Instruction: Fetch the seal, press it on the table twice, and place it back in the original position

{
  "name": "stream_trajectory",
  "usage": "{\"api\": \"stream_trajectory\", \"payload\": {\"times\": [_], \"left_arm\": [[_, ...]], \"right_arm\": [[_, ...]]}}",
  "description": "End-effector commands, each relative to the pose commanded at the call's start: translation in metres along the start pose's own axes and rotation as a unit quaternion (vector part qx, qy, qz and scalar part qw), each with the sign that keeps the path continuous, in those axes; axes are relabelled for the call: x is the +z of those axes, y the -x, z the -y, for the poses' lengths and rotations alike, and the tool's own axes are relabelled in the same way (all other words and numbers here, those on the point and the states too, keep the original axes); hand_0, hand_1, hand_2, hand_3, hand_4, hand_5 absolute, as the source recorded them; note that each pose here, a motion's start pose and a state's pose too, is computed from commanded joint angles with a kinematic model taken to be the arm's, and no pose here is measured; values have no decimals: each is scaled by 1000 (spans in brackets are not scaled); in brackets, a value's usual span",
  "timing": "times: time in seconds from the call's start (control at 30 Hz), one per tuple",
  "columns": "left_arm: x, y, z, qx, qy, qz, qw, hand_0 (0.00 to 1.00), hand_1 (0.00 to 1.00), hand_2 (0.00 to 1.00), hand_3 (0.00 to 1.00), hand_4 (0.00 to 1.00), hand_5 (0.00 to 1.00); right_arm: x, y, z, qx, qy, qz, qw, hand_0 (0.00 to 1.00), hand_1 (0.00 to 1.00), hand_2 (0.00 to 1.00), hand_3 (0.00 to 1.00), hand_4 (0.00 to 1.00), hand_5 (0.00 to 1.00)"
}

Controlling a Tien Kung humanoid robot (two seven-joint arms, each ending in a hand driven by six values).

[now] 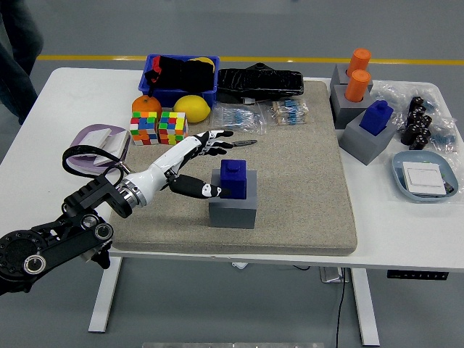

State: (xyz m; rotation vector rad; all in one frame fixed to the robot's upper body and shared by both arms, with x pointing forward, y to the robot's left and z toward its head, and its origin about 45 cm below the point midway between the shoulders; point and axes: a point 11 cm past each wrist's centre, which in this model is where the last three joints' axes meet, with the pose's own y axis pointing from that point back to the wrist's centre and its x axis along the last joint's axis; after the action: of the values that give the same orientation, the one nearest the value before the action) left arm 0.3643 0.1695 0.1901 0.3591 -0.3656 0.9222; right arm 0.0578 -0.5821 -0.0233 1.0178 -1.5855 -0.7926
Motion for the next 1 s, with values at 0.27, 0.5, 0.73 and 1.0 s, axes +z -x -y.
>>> {"api": "stream_trajectory", "payload": {"times": [0.27,0.5,0.73,1.0], "left_arm": [[1,5,3,-3,3,1,1000,770,772,799,913,948,2],[2,16,5,-10,6,-2,1000,697,762,798,912,947,2],[1,21,7,-10,6,-6,1000,684,751,796,905,906,2],[0,23,9,-10,4,3,1000,676,742,791,899,874,2]], "right_arm": [[0,1,0,-1,0,-2,1000,783,682,660,614,776,444],[-1,0,0,0,0,-5,1000,783,682,660,614,781,442],[1,0,0,-1,2,-7,1000,784,682,661,615,783,442],[1,0,0,0,2,-7,1000,784,682,661,615,784,443]]}}
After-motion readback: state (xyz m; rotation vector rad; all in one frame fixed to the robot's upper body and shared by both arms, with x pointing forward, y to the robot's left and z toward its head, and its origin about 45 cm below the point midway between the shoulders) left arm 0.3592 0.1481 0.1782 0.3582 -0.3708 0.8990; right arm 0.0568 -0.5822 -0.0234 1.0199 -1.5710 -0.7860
